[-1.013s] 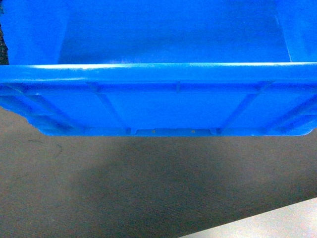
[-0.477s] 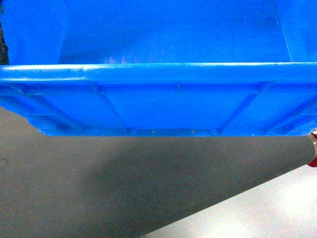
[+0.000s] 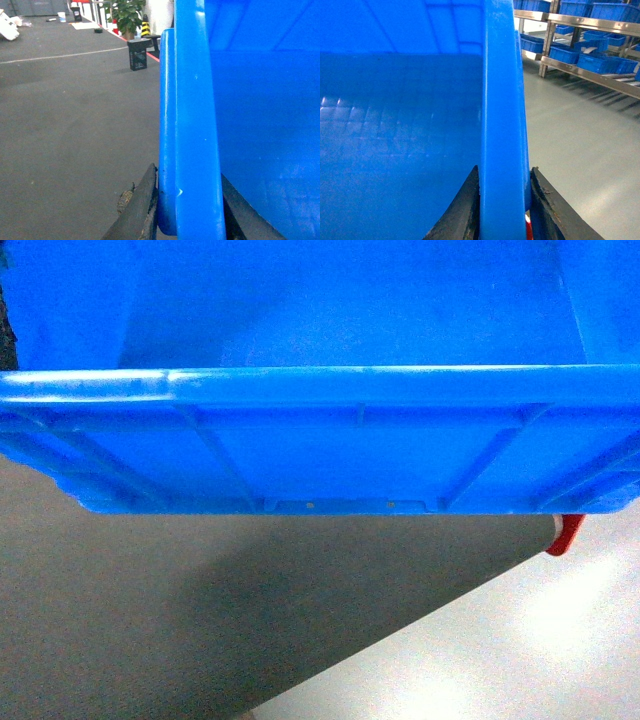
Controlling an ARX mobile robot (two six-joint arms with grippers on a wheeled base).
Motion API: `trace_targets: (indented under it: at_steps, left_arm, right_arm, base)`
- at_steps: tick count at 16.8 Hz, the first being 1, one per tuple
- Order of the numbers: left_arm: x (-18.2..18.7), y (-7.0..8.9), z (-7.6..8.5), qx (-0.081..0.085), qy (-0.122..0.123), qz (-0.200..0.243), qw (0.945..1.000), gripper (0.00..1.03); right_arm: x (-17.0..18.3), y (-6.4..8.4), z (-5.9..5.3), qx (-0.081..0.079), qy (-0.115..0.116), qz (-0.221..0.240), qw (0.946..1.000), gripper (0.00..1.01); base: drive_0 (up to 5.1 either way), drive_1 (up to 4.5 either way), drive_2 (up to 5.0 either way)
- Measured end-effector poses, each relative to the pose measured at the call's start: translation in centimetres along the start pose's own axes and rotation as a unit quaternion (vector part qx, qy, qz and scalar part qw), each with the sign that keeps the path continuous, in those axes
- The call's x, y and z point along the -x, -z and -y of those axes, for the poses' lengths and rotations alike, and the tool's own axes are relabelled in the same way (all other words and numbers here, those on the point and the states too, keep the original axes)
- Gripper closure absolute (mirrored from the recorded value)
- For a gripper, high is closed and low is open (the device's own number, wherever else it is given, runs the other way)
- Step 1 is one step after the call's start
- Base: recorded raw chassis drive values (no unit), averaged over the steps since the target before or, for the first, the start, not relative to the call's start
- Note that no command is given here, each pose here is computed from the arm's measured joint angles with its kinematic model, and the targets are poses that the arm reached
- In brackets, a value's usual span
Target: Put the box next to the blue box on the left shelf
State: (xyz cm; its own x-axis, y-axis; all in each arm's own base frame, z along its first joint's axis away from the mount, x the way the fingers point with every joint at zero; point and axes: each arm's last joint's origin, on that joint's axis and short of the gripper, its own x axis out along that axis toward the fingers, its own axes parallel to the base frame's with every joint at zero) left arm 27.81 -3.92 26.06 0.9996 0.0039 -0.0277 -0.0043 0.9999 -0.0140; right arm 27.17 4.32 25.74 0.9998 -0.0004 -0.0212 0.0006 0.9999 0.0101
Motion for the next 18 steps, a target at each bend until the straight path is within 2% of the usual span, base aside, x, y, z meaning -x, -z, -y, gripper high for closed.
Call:
trace_targets:
  at_steps: [18]
  left_arm:
    - [0.00, 0.00, 0.00, 0.000, 0.000, 0.000, 1.0000, 0.82]
  right_arm:
    - [0.00, 0.00, 0.01, 0.000, 0.000, 0.000, 1.0000, 0.80]
  base:
    - [-1.5, -1.52, -1.5]
